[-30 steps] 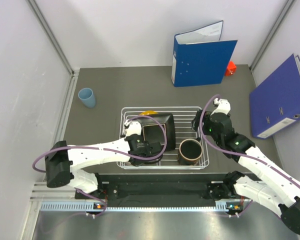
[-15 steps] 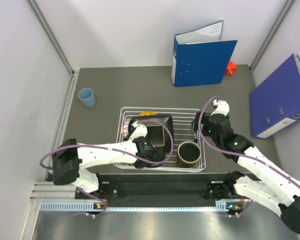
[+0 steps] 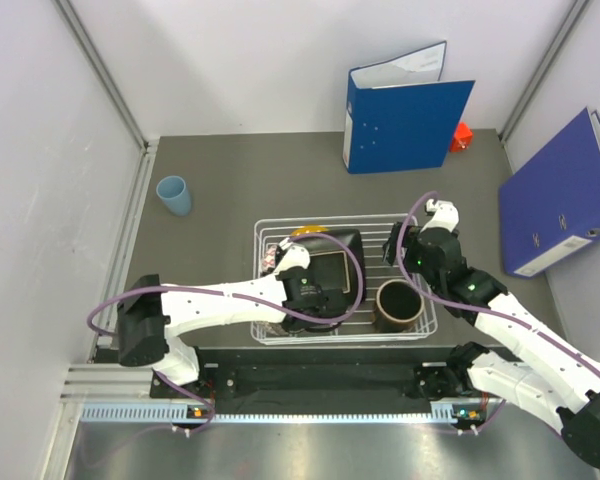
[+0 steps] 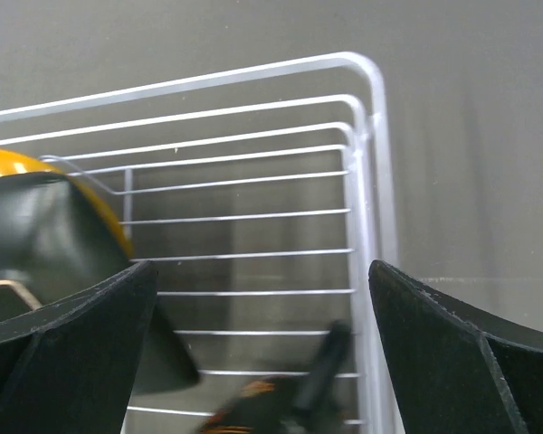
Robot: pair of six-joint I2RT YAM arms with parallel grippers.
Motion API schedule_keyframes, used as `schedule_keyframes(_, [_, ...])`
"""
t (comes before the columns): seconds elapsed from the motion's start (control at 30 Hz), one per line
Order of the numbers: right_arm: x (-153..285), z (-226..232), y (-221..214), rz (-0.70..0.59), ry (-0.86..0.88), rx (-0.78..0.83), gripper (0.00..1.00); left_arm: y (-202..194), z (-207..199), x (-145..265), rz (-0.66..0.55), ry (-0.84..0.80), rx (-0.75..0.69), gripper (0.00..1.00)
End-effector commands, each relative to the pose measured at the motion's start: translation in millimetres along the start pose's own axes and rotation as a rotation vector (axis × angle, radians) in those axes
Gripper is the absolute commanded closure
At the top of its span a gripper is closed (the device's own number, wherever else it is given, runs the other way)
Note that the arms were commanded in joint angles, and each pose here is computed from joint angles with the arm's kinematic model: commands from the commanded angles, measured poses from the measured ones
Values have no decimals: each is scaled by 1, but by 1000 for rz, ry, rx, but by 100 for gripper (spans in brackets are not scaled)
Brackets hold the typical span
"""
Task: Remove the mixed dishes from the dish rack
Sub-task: Adjust the dish rack at the center of the board.
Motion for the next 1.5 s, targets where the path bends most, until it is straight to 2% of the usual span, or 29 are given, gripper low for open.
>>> schedule_keyframes(0.0, [7,14,26,-78,59,-32,0,34,-21,34,-79,-135,141,100])
schedule_keyframes(0.47, [4,16,27,-74,66,-25,0,40,-21,36,-107,-138,112,100])
schedule_keyframes(0.9, [6,18,32,-78,68,-25,0,67,-11,57,-161,-206,76,100])
schedule_keyframes(1.1, [6,18,33,-78,68,-25,0,76,-5,66,-173,-242,108,100])
schedule_keyframes(1.47, [2,21,29,-67,84,-21,0,68,6,65,-155,-308,198,100])
Point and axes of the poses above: each gripper's point midway between its finger pads, its own x axis back along the fingers, its own z axis along the line the jaws close on, y = z × x, the point moved 4 cm from there along x, back along the fingers, and after that the axes turned 6 degrees about x, right-handed, at the moved point
